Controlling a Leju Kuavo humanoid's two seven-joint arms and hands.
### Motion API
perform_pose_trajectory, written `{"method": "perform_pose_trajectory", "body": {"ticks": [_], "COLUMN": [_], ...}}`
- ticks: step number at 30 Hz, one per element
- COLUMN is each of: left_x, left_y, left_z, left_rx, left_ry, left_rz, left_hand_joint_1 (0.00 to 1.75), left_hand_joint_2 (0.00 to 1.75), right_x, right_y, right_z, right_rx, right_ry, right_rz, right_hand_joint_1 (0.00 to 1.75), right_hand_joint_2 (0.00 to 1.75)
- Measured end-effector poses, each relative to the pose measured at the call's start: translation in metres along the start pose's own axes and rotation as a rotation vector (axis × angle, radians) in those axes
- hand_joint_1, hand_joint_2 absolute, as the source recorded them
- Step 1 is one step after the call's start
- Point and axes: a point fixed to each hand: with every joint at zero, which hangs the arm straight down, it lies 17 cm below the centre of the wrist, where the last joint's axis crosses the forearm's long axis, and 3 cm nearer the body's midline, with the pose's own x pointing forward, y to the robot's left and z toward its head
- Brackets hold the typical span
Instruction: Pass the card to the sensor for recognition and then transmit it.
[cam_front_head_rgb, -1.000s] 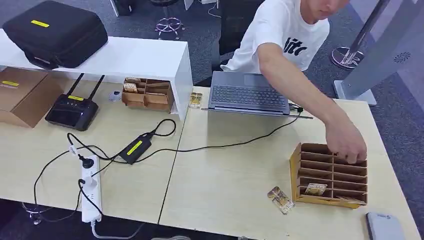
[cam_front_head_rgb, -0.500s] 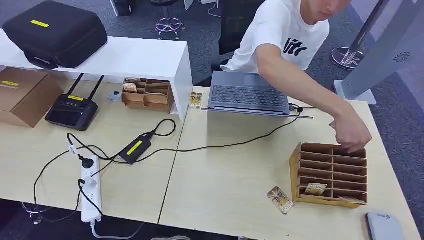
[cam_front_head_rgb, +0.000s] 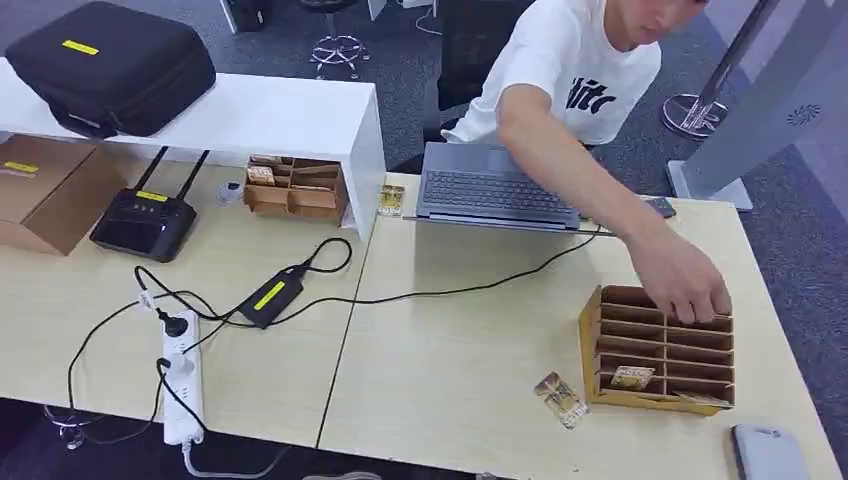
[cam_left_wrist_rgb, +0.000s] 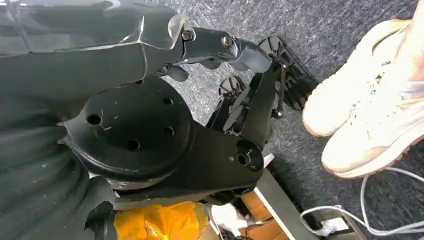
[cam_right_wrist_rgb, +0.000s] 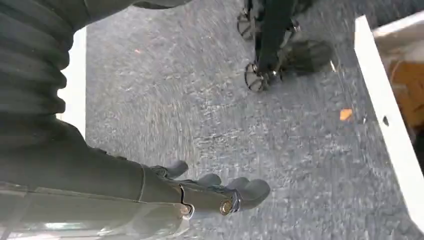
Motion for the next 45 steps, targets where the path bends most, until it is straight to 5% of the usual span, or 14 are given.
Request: {"method": "perform_pose_trajectory", "body": {"ticks": [3,14,20,25,32,37,45], "left_x": [0.001,0.0,0.001,0.001,0.002,0.003,0.003], "left_y": [-0.001,0.001,-0.001,0.001,0.0,0.002,0.001], "left_z": [0.0,0.0,0.0,0.0,0.0,0.0,0.0], "left_rx": [-0.008,0.001,-0.009,0.002,-0.01,0.003,-0.009], "left_ry": [-0.001,0.001,0.0,-0.001,-0.004,-0.006,-0.006], "left_rz": [-0.007,-0.003,-0.013,-0.007,-0.018,-0.007,-0.021], "left_hand_joint_1": [0.0,0.0,0.0,0.0,0.0,0.0,0.0], "left_hand_joint_2": [1.75,1.75,1.75,1.75,1.75,1.75,1.75], "right_x": [-0.004,0.002,-0.005,0.002,-0.008,0.001,-0.013], "right_y": [0.018,-0.008,0.022,-0.006,0.025,-0.011,0.03], "right_z": [0.004,-0.001,0.004,-0.001,0.005,-0.001,0.006], "right_rx": [0.091,-0.056,0.095,-0.051,0.111,-0.076,0.129], "right_ry": [0.005,-0.008,0.007,-0.016,0.011,-0.016,0.031], "right_rz": [0.06,-0.029,0.046,-0.008,0.065,-0.01,0.058], "right_hand_joint_1": [0.0,0.0,0.0,0.0,0.0,0.0,0.0], "right_hand_joint_2": [1.75,1.75,1.75,1.75,1.75,1.75,1.75]}}
